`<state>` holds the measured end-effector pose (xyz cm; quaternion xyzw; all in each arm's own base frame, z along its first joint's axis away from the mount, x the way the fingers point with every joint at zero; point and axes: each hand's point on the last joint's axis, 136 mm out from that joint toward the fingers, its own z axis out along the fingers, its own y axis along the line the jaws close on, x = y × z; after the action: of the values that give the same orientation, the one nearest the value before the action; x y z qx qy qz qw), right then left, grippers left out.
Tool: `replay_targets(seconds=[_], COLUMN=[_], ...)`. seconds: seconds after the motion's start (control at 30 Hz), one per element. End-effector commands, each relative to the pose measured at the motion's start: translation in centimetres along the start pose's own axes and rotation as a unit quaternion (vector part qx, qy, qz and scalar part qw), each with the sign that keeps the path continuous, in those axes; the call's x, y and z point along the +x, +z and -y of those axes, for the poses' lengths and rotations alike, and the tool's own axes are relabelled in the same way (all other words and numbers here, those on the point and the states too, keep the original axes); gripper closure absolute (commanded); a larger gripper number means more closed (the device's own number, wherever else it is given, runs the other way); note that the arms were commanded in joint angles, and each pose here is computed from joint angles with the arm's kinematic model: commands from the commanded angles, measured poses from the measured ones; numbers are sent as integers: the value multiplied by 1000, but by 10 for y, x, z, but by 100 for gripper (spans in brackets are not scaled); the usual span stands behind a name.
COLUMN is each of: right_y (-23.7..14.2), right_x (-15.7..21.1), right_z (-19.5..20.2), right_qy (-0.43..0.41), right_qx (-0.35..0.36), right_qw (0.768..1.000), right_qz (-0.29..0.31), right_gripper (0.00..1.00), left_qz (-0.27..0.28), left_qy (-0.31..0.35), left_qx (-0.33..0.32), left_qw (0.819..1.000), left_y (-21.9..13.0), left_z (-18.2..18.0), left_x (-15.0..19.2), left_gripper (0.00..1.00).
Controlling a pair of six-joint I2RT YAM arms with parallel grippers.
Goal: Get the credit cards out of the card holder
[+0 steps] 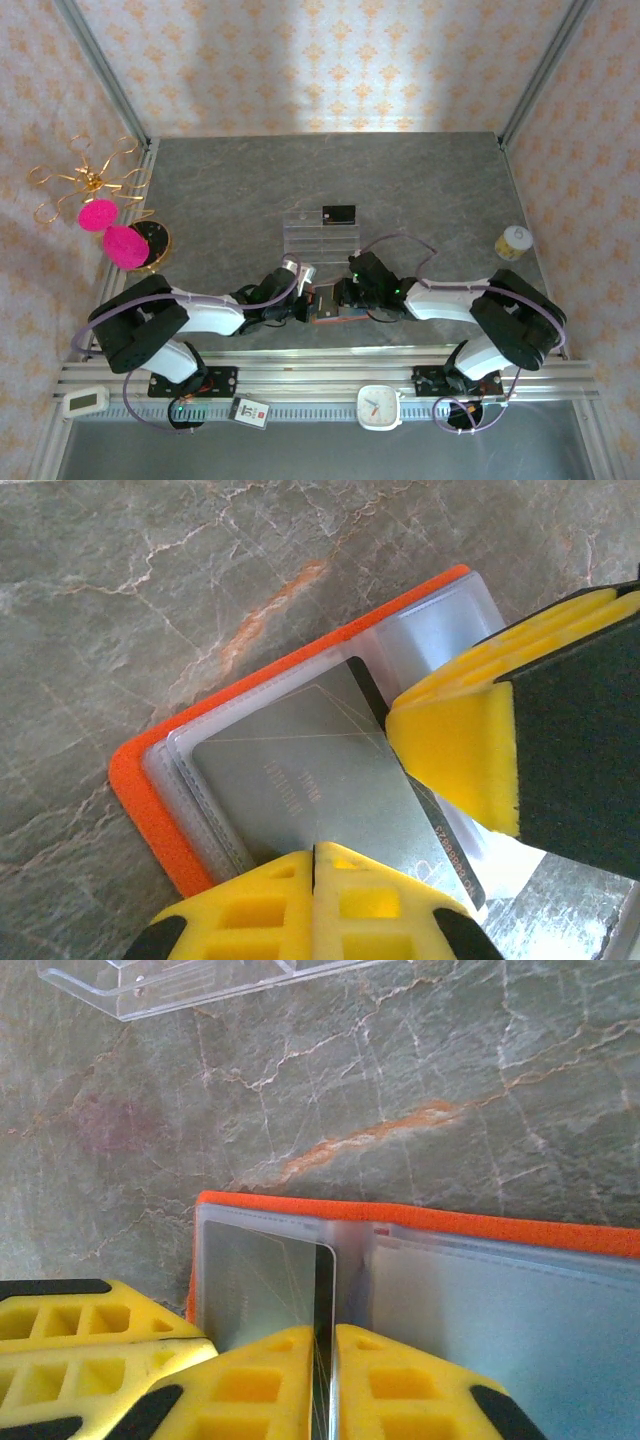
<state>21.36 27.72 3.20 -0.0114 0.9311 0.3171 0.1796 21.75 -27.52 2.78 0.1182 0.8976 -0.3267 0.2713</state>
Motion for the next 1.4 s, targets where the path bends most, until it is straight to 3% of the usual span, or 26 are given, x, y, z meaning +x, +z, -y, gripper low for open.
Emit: replay_targets(seconds=[0.0, 0.1, 0.23, 0.6, 0.77, 0.87, 0.97, 1.17, 1.37], right_y=[4, 5, 5, -22, -25, -23, -20, -20, -16], right_x=[4, 5, 5, 3, 4, 4, 5, 6, 10], right_z=[2, 3, 8, 30, 28, 24, 24, 23, 25], right_qy=[5, 6, 9, 25, 26, 23, 22, 22, 25], right_qx=[-6, -5, 4, 36, 24, 15, 13, 9, 8], right_qw=[1000, 1000, 1000, 998, 998, 999, 999, 999, 999], right_qz=[-5, -8, -5, 43, 47, 44, 41, 38, 31], right_gripper=[90, 88, 100, 100, 100, 100, 100, 100, 100], left_qz=[-25, -25, -22, -9, 22, 48, 29, -4, -5], left_qy=[1, 0, -1, -4, 5, 24, 43, 38, 33], left_qx=[-2, -5, -8, 4, 19, 47, 45, -28, -17], left_qw=[1000, 1000, 1000, 1000, 1000, 997, 998, 999, 999], left_y=[4, 3, -1, -5, -14, -20, -7, 8, 4], left_z=[-5, -7, -8, -8, 6, 34, 43, 8, 8], left_x=[18, 20, 19, 12, -10, -29, -26, -7, 0], left_gripper=[100, 100, 100, 100, 100, 100, 100, 100, 100])
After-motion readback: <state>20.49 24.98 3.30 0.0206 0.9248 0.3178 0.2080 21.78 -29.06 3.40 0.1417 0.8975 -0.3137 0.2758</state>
